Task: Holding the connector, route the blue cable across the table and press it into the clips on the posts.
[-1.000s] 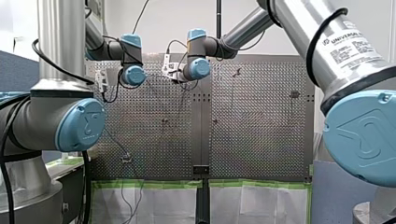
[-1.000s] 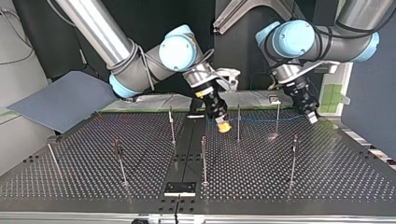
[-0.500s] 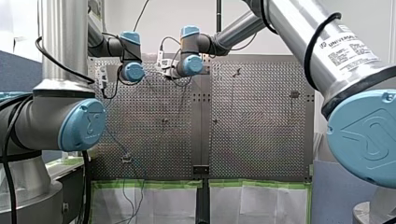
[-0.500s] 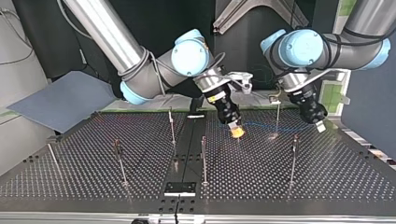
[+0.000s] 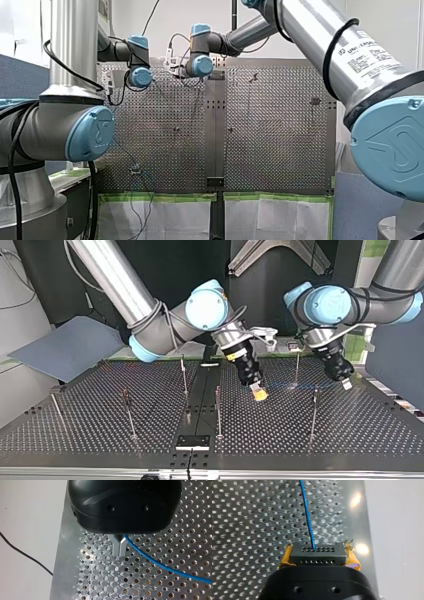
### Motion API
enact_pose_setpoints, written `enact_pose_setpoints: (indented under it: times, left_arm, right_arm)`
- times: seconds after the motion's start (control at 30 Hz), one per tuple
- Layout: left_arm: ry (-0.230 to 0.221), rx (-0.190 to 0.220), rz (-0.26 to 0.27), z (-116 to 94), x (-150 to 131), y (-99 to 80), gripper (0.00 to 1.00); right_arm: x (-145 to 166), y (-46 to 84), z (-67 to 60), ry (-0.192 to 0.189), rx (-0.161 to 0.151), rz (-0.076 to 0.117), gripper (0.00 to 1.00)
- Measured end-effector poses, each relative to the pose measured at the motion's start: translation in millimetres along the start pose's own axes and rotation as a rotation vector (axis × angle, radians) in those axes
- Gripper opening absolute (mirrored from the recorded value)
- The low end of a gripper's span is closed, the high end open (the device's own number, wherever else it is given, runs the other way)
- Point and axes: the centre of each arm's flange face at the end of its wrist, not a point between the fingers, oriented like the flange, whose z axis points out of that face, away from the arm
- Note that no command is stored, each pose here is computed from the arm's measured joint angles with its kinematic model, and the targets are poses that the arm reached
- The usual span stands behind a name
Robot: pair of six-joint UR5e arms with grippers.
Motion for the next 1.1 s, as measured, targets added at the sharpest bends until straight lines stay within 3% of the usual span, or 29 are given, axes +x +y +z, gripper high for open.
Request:
enact_pose_setpoints:
  times: [0.27, 0.47, 0.7, 1.1]
  left_arm:
    - [0.006, 0.014, 0.001, 22.9, 11.2, -1.0, 0.0]
    - [0.01, 0.026, 0.001, 35.1, 20.7, 0.2, 0.0]
    - [-0.023, 0.043, -0.027, 51.1, 13.4, 3.6, 0.0]
    - [-0.059, 0.077, -0.093, 101.3, 16.4, 9.5, 0.0]
  right_arm:
    - [13.8, 1.7, 7.0, 0.029, -0.001, 0.0, 0.0]
    - [0.4, 5.2, 9.5, 0.005, -0.008, -0.001, 0.0]
    - [-19.0, 10.6, 13.9, -0.019, -0.016, -0.001, 0.0]
    - [-6.1, 27.9, 21.8, 0.008, -0.031, 0.003, 0.0]
